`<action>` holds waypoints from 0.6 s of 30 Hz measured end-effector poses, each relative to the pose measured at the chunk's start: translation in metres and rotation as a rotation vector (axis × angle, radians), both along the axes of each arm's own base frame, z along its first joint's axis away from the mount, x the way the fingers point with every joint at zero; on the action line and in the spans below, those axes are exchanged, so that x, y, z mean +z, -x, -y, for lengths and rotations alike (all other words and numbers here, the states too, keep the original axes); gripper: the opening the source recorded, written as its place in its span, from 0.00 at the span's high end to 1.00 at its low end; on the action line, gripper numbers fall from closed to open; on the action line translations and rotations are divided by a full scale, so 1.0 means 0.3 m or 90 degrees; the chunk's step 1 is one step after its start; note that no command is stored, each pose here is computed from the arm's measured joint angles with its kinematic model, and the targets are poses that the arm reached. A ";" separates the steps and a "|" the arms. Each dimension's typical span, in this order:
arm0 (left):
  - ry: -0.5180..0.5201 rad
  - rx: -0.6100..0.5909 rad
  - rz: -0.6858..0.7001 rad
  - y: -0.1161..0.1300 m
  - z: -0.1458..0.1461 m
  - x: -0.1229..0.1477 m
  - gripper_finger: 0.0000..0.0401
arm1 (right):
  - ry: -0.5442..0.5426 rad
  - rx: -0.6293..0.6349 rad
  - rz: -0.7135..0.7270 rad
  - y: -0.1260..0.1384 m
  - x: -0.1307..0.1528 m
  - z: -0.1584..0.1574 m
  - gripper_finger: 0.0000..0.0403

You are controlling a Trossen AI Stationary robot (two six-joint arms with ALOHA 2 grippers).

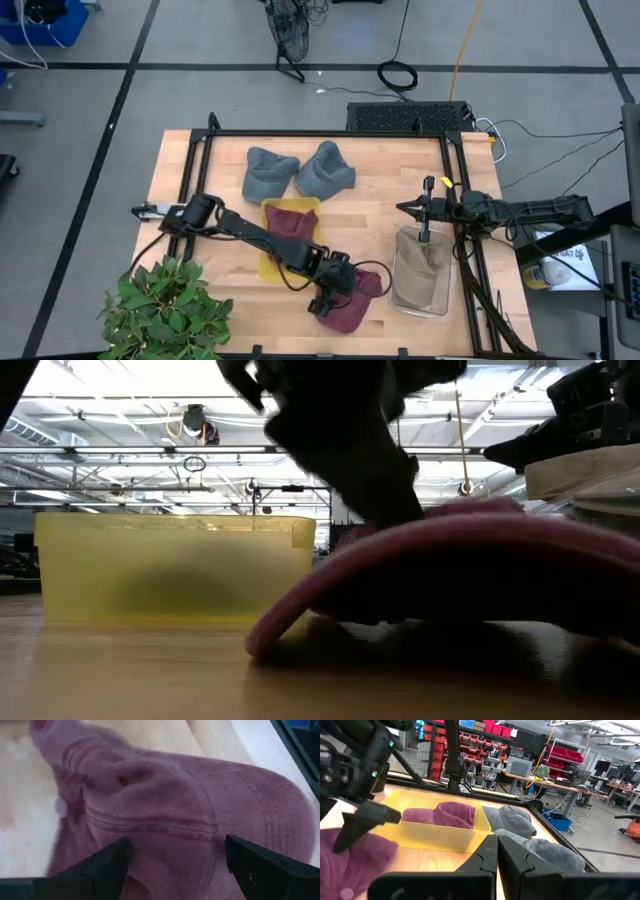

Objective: Pick & Place hat
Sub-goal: Put the red cap into the yellow bin

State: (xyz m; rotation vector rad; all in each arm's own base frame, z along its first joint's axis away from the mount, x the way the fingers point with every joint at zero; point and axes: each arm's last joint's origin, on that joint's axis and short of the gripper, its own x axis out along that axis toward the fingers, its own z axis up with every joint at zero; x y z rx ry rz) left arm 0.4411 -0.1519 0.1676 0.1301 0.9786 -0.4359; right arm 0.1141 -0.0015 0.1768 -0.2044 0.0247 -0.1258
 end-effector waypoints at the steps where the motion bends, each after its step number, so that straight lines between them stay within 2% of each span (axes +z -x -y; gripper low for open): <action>1: 0.004 0.000 -0.004 -0.005 -0.006 -0.010 0.19 | 0.001 0.000 0.000 0.000 0.000 0.000 1.00; 7: 0.001 0.009 -0.025 -0.019 -0.039 -0.045 0.20 | 0.013 0.000 -0.001 0.000 0.000 0.000 1.00; 10: -0.007 0.005 -0.020 -0.017 -0.045 -0.037 0.26 | 0.013 0.000 -0.002 0.000 0.000 0.000 1.00; 13: -0.012 0.002 -0.019 -0.016 -0.044 -0.035 0.42 | 0.013 0.000 -0.002 0.000 0.000 0.000 1.00; 18: -0.015 -0.003 -0.021 -0.014 -0.046 -0.036 0.82 | 0.014 -0.001 -0.001 0.000 0.000 0.000 1.00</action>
